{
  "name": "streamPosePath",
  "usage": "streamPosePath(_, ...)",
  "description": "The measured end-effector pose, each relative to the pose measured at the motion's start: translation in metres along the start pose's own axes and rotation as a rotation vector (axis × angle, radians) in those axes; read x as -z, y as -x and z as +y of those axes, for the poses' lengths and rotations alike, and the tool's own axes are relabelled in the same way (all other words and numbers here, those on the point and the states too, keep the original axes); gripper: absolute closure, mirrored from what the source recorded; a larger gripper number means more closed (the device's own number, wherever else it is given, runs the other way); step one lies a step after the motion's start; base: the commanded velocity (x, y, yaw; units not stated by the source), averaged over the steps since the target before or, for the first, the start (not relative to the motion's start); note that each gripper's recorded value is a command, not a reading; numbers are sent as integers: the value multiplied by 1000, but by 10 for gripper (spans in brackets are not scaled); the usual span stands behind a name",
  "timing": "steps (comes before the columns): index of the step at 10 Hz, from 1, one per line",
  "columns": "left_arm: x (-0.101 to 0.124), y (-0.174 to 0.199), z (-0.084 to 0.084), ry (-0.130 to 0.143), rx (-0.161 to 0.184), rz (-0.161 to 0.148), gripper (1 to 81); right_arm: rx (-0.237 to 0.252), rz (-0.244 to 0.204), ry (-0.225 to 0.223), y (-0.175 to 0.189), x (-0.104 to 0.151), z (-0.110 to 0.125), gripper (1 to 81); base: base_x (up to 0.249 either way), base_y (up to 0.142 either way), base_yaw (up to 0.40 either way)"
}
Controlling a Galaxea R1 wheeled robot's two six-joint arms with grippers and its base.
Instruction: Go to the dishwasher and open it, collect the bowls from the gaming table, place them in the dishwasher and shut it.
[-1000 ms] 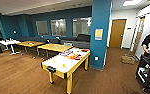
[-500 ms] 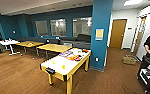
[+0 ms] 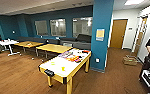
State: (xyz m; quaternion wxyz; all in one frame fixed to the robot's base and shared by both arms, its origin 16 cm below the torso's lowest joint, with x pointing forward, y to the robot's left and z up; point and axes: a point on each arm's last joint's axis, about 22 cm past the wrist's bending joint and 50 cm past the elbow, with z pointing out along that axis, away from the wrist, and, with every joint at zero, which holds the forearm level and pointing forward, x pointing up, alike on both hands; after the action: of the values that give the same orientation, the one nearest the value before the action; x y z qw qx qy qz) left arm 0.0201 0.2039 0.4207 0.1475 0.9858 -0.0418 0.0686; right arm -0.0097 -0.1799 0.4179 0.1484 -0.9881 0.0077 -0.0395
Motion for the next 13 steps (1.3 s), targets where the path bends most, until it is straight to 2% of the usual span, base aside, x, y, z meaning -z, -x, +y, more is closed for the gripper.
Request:
streamPosePath(5,0,0,0,0,0,0,10,1,3,0,-2,0,0,10,111,0,0)
streamPosePath(13,0,0,2,5,0,2,10,1,5,-5,-4,-1,-4,10,108,62,0)
